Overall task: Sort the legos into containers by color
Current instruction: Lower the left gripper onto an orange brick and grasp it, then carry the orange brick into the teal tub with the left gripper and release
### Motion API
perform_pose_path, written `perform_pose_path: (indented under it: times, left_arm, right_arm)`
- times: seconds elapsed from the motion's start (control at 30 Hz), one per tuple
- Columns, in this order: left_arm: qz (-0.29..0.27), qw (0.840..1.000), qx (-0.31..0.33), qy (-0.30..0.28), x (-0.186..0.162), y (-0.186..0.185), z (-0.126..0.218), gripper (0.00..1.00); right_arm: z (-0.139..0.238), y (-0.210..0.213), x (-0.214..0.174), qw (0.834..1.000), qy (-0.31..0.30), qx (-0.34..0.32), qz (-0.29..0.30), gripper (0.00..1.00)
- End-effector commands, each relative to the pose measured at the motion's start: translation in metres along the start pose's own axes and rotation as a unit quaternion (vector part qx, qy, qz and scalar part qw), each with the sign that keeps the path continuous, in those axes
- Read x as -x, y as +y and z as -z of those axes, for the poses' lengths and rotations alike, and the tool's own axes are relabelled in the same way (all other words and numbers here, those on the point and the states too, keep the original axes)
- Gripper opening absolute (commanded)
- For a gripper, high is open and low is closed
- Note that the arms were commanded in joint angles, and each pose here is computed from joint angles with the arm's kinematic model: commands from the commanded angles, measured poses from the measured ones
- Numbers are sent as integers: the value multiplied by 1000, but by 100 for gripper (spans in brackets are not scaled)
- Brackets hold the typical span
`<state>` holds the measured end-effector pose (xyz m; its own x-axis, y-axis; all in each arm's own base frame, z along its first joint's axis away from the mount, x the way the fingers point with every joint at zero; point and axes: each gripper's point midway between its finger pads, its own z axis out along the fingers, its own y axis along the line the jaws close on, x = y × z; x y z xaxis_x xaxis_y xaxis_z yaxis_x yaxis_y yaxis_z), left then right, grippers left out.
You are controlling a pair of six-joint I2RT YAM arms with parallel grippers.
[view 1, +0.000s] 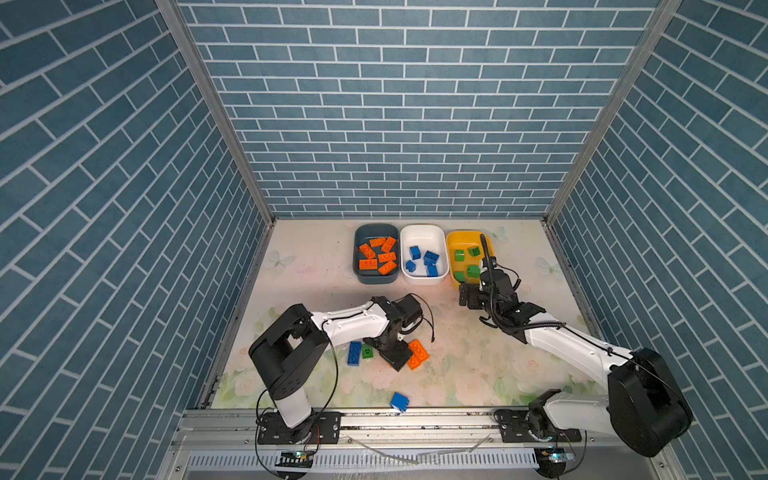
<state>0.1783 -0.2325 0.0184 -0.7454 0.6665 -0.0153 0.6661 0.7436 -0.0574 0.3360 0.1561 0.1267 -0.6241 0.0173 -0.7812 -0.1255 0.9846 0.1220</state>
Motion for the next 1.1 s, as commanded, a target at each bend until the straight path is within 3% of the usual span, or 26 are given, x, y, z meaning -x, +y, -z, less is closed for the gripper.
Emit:
perform_pose_path:
  times: [0.0,0.33,0.57,0.67,0.83,1.07]
  left_arm:
    - [-18,1000,-17,8,3,-7,-3,93]
    - [-17,1000,-5,8,3,-5,-8,72]
    - [-1,995,-5,-102,42,-2,52,69]
    - [9,986,1,-166,66,6,82,69]
    - [87,970,6,-228,98,47,112,69]
    - [217,924,37,-313,151,135,151,67]
  right_arm:
    - [1,1,9,1000,-3,-5,5,95]
    - [-2,0,7,1000,4,-8,9,95]
    - [-3,6,6,1000,8,6,21,95]
    - [-3,14,6,999,6,28,28,95]
    - [-2,22,6,998,7,50,40,95]
    - [0,47,0,991,15,111,69,94]
